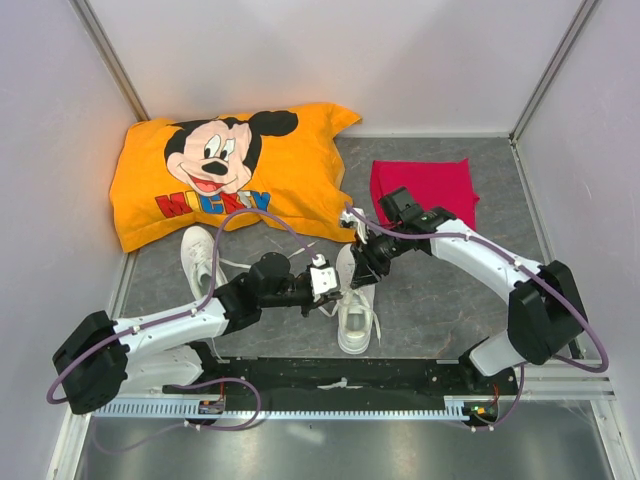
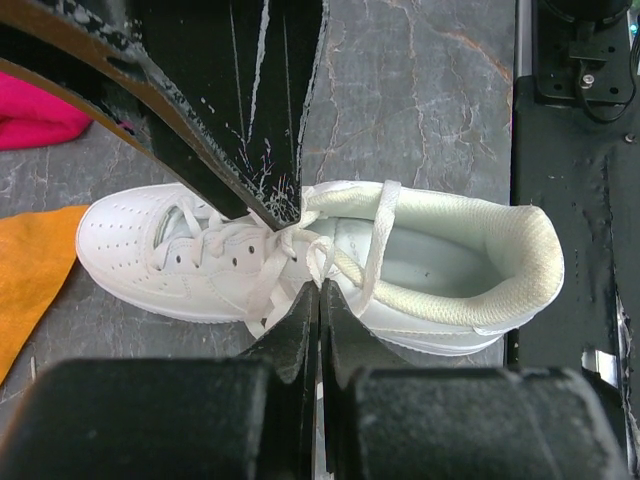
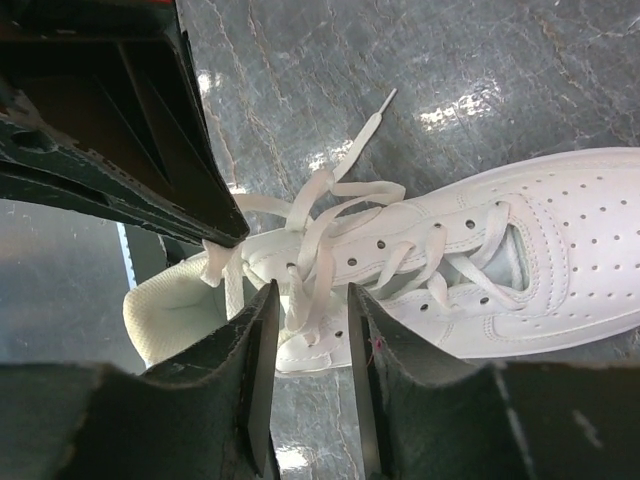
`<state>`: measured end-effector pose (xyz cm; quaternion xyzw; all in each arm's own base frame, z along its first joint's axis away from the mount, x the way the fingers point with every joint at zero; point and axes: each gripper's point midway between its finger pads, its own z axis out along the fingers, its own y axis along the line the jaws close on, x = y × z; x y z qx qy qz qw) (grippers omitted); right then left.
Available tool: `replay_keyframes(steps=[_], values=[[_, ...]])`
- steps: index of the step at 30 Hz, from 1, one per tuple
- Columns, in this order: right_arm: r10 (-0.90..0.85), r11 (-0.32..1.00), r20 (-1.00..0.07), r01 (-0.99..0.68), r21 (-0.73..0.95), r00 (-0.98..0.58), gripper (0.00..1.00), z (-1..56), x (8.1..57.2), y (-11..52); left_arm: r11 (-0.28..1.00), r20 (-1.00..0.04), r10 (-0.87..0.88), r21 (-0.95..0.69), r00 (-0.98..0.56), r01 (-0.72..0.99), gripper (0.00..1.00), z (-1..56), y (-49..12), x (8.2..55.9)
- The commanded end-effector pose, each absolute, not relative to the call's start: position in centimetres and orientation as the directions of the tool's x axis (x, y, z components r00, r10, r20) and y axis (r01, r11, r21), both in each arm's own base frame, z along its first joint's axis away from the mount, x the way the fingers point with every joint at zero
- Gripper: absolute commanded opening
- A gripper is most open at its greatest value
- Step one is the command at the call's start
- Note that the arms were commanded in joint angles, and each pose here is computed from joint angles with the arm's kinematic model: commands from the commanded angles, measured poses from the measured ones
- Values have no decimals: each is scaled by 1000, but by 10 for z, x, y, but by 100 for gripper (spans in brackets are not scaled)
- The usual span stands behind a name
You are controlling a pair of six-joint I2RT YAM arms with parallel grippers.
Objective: Tie the shoes
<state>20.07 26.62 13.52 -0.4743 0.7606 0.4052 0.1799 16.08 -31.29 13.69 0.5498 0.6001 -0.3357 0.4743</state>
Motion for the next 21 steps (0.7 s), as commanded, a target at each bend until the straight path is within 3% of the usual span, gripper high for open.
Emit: replay_keyframes(steps=[1,5,11,13,21], values=[[-582,198,-678,-887,418,-449,40,138,207,271,127,-947,295,173,129,977,2,160,-324,162],[-579,210,-672,-881,424,-462,39,137,208,271,126,-946,297,171,128,977,2,159,-324,161],[-567,207,-681,-880,428,-464,6,143,207,272,125,-945,303,172,127,977,2,157,-324,161],[-557,200,-691,-882,426,-460,1,149,205,272,133,-942,313,172,123,976,1,155,-322,163],[-486,219,-742,-886,409,-463,0,170,206,270,185,-938,343,120,50,975,1,149,-320,171]])
